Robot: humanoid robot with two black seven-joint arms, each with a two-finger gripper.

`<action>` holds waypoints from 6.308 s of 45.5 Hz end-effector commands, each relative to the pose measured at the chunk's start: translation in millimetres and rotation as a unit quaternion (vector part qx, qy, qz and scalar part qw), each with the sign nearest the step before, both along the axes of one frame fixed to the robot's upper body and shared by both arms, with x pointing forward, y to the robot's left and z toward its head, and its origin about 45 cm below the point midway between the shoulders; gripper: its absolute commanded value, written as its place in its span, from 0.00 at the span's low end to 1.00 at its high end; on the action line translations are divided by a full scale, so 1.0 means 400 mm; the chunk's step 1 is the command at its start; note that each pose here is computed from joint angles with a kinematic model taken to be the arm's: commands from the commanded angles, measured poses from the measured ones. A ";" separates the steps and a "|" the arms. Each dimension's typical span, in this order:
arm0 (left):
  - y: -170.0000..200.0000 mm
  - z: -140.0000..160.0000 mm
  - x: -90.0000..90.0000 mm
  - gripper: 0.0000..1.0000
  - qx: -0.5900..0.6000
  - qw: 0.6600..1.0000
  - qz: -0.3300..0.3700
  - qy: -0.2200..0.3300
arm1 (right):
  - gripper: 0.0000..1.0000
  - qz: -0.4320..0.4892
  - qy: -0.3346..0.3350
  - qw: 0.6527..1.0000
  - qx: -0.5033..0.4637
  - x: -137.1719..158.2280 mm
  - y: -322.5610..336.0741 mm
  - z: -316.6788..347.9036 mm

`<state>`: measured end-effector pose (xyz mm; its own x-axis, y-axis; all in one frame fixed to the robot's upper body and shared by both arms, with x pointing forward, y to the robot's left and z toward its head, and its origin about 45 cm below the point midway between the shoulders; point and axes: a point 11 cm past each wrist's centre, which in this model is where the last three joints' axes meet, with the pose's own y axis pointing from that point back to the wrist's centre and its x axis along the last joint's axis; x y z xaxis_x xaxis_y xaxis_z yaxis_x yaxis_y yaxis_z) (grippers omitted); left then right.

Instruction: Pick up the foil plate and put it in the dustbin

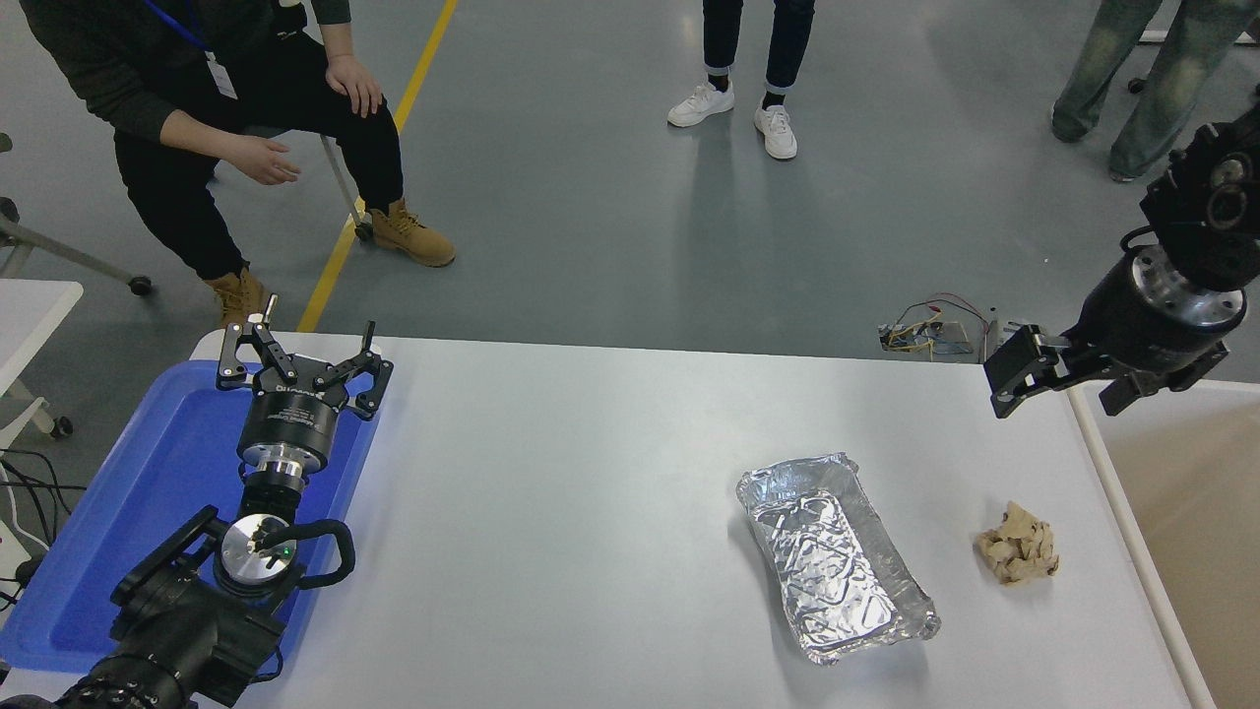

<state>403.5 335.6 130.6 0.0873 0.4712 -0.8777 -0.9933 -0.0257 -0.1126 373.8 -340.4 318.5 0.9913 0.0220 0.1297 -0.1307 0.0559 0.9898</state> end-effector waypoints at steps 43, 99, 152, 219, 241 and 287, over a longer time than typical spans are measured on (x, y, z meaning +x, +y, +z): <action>0.000 0.000 0.000 1.00 0.000 1.000 0.000 0.000 | 1.00 0.008 -0.006 1.000 -0.002 0.020 0.017 -0.003; 0.000 0.000 0.000 1.00 0.000 1.000 0.000 0.000 | 1.00 0.011 0.021 1.000 0.008 0.056 0.103 -0.211; 0.000 0.000 0.000 1.00 0.000 1.000 0.000 0.000 | 0.87 0.082 -0.009 0.997 0.000 -0.024 0.167 -0.600; 0.000 0.000 0.000 1.00 0.000 1.000 0.000 0.000 | 0.00 0.104 -0.038 0.994 0.021 0.021 0.173 -0.536; 0.000 0.000 0.000 1.00 0.000 1.000 0.000 0.000 | 0.00 0.079 -0.037 0.996 0.013 0.055 0.081 -0.252; 0.000 0.000 0.000 1.00 0.000 1.000 0.000 0.000 | 0.00 0.072 -0.109 0.991 0.015 0.089 0.082 0.194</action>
